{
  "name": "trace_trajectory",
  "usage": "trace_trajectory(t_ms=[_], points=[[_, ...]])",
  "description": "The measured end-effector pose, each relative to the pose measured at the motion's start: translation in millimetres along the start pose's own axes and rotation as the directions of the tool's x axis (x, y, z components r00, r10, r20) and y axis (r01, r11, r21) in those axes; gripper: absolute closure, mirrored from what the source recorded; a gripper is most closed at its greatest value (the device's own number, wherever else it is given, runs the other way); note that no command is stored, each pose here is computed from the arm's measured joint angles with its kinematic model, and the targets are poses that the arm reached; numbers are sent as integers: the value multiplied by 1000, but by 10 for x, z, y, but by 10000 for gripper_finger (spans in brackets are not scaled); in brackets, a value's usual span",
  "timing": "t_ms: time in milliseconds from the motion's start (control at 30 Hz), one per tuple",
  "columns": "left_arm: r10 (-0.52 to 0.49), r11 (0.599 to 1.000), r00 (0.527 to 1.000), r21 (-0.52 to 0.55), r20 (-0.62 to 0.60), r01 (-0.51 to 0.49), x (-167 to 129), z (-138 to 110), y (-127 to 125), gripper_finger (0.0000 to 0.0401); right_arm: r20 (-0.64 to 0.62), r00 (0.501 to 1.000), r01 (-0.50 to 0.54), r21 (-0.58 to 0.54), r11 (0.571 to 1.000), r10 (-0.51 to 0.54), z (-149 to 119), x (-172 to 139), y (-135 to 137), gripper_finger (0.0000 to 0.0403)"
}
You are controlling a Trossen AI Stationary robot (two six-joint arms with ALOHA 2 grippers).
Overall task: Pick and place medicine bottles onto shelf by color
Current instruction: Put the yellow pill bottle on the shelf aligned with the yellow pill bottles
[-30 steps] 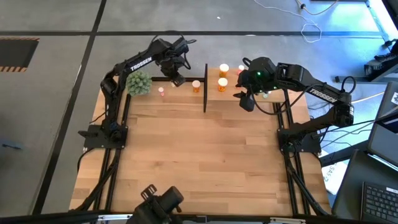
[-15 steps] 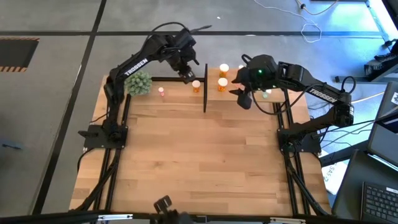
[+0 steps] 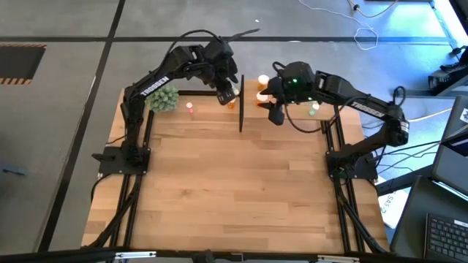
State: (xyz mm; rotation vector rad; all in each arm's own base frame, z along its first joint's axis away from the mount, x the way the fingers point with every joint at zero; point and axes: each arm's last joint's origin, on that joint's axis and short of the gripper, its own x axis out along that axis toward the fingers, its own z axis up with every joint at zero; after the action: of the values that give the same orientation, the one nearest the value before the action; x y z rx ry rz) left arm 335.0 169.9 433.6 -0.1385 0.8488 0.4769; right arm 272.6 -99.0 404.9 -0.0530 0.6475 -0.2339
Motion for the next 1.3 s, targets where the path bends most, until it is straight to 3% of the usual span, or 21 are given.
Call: trace_trajectory(t_ms=[467, 667, 1033, 1300], points=[[-49, 998, 999, 46, 9, 48, -20, 10, -257, 296, 102, 995, 25, -88, 996, -16, 129, 462, -63, 189], [-61, 996, 998, 58, 14, 60, -28, 12, -329, 296, 79, 995, -46, -84, 995, 52, 87, 636, -93, 189], [-61, 997, 998, 39, 15, 61, -27, 13, -332, 296, 54, 997, -53, -82, 995, 58, 43, 922, -112, 189], [-61, 997, 998, 39, 14, 60, -27, 12, -329, 296, 74, 996, -46, -107, 993, 55, 61, 937, -115, 189]])
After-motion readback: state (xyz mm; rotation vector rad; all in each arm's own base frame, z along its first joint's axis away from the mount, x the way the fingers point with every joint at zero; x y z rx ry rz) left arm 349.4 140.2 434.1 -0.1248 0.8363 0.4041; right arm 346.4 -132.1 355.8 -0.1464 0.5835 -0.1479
